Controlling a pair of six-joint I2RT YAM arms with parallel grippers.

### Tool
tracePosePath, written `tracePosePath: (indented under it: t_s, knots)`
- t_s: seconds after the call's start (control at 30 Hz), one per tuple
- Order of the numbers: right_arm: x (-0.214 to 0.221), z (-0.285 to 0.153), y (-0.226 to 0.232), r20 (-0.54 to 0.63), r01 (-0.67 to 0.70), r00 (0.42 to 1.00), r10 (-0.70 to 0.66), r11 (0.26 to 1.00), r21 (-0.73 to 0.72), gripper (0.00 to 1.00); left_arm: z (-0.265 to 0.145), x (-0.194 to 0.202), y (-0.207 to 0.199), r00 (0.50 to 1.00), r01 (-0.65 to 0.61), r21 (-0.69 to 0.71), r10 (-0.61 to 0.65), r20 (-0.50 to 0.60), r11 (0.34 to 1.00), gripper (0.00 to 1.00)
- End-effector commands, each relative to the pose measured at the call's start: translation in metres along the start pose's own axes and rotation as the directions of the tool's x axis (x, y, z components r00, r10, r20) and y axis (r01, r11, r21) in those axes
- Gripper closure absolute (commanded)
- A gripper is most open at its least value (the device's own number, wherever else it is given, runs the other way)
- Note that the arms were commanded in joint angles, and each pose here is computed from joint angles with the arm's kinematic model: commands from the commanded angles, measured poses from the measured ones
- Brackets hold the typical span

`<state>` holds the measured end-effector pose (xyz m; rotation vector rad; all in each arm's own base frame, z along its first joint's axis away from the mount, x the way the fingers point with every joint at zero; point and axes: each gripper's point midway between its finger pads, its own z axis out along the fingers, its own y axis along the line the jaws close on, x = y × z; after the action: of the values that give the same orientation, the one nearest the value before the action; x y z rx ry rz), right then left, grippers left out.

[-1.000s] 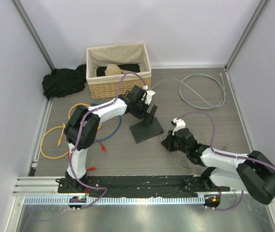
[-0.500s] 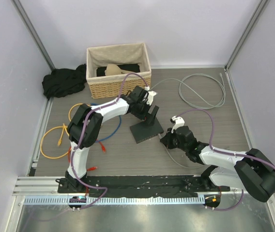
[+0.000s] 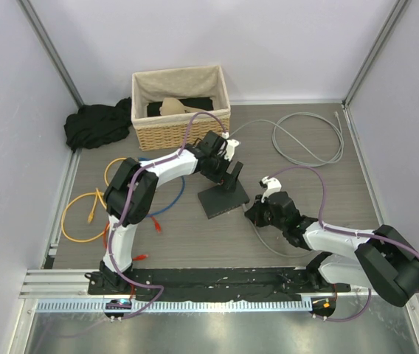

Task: Insert the plug into the switch port
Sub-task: Insert the connector into the switch port.

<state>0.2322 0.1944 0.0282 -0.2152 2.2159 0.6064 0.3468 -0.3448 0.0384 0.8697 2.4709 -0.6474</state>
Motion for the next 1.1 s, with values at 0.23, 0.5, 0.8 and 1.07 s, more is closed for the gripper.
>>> tracePosePath:
  t_s: [0.23, 0.5, 0.8, 1.07]
  knots:
    - [-0.037, 0.004, 0.023, 0.079, 0.033, 0.996, -0.027, 0.996, -0.081, 0.99, 0.003, -0.005, -0.014, 1.000, -0.008, 0.055, 0.009, -0.010, 0.998, 0.03]
    - [-0.038, 0.009, 0.017, 0.092, 0.043, 0.995, -0.037, 0.997, -0.059, 0.99, 0.005, 0.004, -0.022, 0.999, 0.002, 0.093, 0.002, -0.043, 0.996, 0.04]
    - [-0.050, 0.014, 0.021, 0.122, 0.066, 0.991, -0.056, 0.995, -0.081, 0.99, 0.009, 0.027, -0.030, 0.992, 0.023, 0.125, -0.007, -0.129, 0.992, 0.07]
    - [-0.070, 0.016, 0.029, 0.168, 0.086, 0.984, -0.067, 0.991, -0.106, 0.99, 0.007, 0.048, -0.046, 0.982, 0.079, 0.177, -0.046, -0.183, 0.981, 0.14]
